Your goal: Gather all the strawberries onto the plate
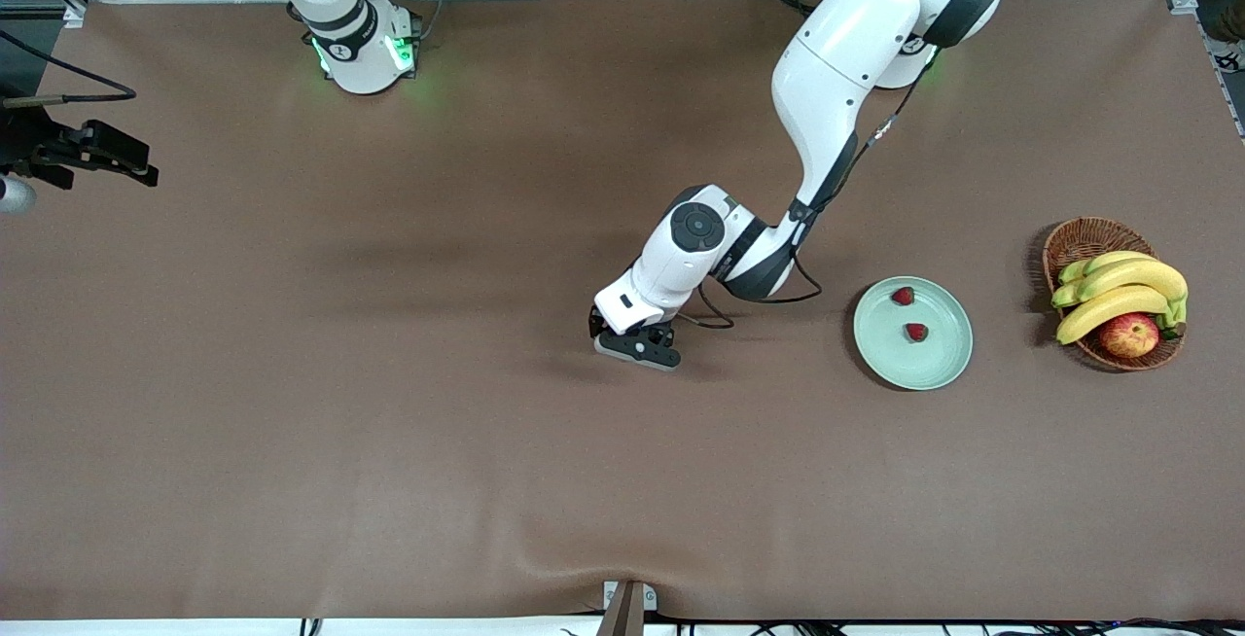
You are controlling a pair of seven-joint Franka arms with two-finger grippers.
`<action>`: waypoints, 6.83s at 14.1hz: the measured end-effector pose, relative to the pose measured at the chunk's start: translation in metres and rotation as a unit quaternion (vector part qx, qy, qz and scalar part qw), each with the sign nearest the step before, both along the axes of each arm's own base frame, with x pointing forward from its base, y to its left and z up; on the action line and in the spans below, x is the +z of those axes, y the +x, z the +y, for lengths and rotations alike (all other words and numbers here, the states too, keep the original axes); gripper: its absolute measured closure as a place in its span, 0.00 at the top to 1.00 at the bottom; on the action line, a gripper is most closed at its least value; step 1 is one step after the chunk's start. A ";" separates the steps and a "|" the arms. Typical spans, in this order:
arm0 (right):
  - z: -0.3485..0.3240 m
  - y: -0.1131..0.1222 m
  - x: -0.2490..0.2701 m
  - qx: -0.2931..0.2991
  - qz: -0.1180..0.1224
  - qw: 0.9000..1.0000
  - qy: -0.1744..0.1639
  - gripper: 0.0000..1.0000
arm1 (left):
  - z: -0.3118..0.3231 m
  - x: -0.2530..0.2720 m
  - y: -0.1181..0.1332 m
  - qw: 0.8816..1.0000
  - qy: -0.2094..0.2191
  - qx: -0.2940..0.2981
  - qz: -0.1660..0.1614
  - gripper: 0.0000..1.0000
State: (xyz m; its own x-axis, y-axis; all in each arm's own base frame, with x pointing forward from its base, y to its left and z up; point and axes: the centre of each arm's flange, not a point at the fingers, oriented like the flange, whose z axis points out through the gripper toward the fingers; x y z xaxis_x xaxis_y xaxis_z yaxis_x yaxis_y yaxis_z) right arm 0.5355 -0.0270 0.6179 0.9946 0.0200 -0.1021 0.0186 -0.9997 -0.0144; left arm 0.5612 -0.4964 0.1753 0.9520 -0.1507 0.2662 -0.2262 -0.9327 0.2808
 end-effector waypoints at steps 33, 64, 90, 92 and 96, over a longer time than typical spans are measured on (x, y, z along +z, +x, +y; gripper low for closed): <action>-0.014 0.001 0.025 -0.016 -0.031 0.999 0.007 1.00 | 0.353 0.071 0.066 0.977 0.150 -0.130 0.080 0.29; -0.013 0.002 0.023 -0.044 -0.028 0.999 0.005 1.00 | 0.402 0.104 0.097 0.980 0.150 -0.127 0.041 1.00; -0.013 0.002 0.023 -0.044 -0.027 0.999 0.005 1.00 | 0.395 0.420 0.027 0.982 0.166 0.042 0.078 1.00; -0.013 0.002 0.023 -0.044 -0.027 0.999 0.005 1.00 | 0.398 0.451 0.003 0.981 0.168 0.052 0.080 1.00; -0.013 0.002 0.023 -0.044 -0.027 0.999 0.005 1.00 | 0.405 0.477 -0.021 0.980 0.168 0.071 0.083 1.00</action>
